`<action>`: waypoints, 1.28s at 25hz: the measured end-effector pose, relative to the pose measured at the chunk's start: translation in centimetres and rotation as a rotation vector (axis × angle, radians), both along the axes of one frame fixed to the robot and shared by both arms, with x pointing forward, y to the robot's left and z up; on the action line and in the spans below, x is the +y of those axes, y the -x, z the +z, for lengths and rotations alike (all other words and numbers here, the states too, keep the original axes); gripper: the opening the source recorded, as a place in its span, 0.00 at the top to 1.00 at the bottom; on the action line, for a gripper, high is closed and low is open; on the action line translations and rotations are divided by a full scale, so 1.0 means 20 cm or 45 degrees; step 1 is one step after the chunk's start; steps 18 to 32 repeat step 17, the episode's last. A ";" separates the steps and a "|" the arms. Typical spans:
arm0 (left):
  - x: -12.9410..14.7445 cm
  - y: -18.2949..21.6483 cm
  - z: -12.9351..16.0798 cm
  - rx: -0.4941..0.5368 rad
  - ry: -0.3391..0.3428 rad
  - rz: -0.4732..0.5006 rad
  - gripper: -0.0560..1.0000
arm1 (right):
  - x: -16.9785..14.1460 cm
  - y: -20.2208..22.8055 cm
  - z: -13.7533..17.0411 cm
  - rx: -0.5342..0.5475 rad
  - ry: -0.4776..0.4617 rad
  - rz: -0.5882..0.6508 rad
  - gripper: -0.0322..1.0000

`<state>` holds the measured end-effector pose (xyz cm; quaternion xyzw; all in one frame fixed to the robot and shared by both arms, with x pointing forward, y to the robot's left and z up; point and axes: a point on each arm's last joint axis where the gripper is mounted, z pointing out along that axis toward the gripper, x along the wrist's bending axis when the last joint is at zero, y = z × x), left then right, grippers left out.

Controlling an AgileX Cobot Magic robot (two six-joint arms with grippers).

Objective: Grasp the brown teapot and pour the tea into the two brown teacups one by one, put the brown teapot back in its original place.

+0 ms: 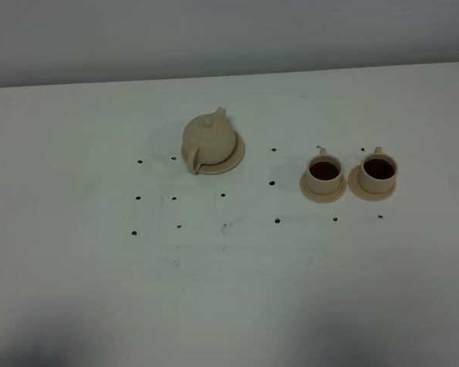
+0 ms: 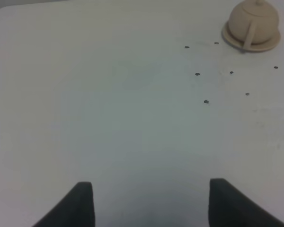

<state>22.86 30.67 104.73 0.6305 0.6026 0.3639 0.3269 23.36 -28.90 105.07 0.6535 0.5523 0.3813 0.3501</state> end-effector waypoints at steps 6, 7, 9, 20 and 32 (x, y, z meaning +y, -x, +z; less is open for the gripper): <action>0.00 0.00 0.00 0.000 0.000 0.000 0.45 | 0.00 0.00 0.00 0.000 0.000 0.000 0.49; 0.00 0.00 0.00 0.000 -0.001 -0.001 0.45 | 0.00 0.00 0.00 0.000 0.000 0.000 0.49; 0.00 0.00 0.00 0.000 -0.001 -0.001 0.45 | 0.00 0.00 0.00 0.000 0.000 0.000 0.49; 0.00 0.00 0.00 0.000 -0.001 -0.001 0.45 | 0.00 0.00 0.00 0.000 0.000 0.000 0.49; 0.00 0.00 0.00 0.000 -0.001 -0.001 0.45 | 0.00 0.00 0.00 0.000 0.000 0.000 0.49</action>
